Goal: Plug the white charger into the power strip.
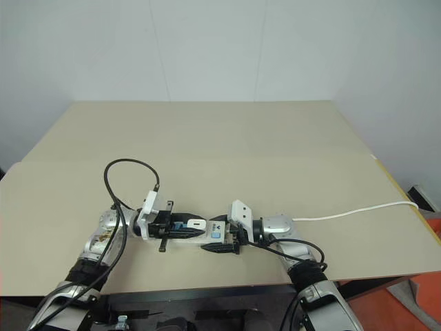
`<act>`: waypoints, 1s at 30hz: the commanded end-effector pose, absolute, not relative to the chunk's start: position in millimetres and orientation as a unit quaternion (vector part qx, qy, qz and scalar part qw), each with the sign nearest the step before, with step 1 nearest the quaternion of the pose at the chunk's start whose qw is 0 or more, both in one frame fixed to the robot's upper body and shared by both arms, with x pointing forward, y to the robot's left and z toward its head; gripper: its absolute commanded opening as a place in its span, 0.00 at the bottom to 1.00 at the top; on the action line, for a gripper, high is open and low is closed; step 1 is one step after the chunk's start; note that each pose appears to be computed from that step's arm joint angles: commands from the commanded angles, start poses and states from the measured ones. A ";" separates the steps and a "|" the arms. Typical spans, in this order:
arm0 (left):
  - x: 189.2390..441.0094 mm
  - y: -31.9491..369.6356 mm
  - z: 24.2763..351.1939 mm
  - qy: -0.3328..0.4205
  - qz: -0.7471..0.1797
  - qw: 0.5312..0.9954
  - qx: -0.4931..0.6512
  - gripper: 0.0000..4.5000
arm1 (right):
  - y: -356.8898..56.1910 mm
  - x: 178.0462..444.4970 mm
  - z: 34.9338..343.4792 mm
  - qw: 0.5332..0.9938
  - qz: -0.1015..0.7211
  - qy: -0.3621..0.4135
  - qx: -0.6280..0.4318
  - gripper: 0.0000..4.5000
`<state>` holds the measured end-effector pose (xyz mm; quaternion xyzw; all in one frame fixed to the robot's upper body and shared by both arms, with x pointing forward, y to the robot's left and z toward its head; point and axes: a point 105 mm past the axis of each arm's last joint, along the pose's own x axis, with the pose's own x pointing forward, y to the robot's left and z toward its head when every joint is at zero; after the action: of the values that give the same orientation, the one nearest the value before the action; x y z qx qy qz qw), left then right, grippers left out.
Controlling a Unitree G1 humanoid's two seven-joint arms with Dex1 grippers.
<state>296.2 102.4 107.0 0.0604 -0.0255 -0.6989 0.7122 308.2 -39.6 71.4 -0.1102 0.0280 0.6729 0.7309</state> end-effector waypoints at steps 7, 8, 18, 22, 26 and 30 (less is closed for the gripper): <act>294.5 116.3 64.3 0.073 -0.692 0.714 0.083 0.23 | -41.1 307.2 71.4 0.727 0.676 0.033 -0.117 0.76; 294.1 116.4 62.3 0.078 -0.694 0.711 0.086 0.23 | -41.3 307.1 71.4 0.727 0.676 0.033 -0.117 0.76; 297.7 111.0 60.6 0.078 -0.693 0.711 0.084 0.23 | -41.3 306.9 71.3 0.728 0.675 0.034 -0.117 0.76; 294.8 113.2 55.0 0.091 -0.691 0.712 0.087 0.23 | -42.0 307.0 71.3 0.728 0.674 0.034 -0.117 0.76; 293.7 115.6 51.4 0.108 -0.688 0.712 0.090 0.23 | -41.5 307.9 71.9 0.728 0.674 0.034 -0.118 0.76; 296.1 115.0 54.2 0.115 -0.681 0.718 0.085 0.23 | -40.8 308.2 72.1 0.728 0.675 0.033 -0.117 0.76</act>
<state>299.5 96.9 100.1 0.0724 -0.0066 -0.7106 0.6999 309.7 -43.0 66.6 -0.1119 0.0437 0.6667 0.7356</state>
